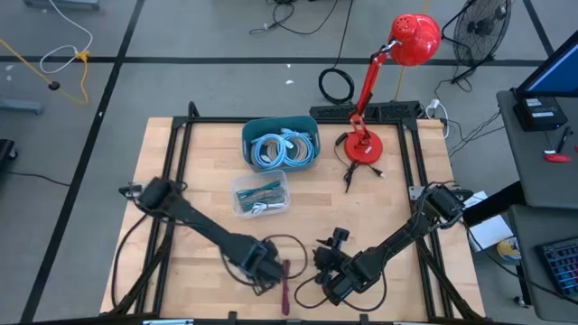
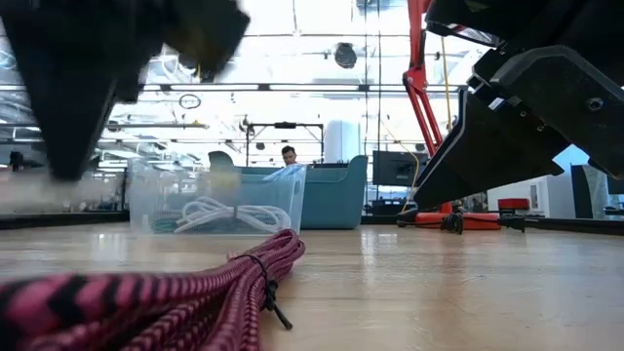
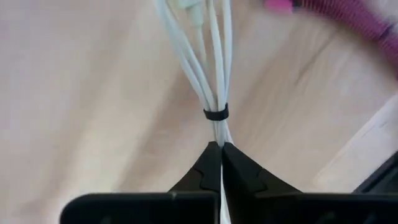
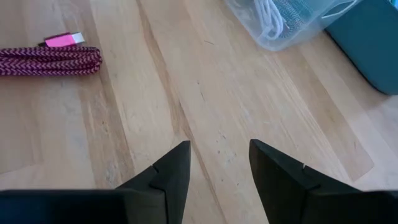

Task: Pick & Place USB Port
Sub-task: Put the light brown charger cable into the transparent bin

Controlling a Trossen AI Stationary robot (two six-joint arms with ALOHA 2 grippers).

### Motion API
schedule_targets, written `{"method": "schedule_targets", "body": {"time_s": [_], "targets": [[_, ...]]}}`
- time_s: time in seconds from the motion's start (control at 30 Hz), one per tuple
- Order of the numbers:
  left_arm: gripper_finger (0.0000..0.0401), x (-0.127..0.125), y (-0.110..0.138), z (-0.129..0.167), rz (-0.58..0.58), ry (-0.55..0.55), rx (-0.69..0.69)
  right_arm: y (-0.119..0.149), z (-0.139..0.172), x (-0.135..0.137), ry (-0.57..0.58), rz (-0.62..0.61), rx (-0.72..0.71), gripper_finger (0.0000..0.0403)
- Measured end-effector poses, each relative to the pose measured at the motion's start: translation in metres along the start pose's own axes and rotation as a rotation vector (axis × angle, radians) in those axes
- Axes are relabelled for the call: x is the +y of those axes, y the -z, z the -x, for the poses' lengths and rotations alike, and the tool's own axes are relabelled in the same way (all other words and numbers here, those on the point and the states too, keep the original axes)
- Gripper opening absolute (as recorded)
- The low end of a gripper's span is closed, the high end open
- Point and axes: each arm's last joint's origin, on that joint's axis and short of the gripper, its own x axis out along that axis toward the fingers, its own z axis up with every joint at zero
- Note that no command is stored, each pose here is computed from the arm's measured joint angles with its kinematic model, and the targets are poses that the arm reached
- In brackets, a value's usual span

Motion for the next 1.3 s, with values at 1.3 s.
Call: {"method": "schedule_targets", "body": {"time_s": [1.3], "targets": [[0.0,0.151,-0.062,0.064,-0.306,-0.501,-0.31,0.006,-0.006,0.001,-0.026,-0.013,-0.027,0.0155]]}}
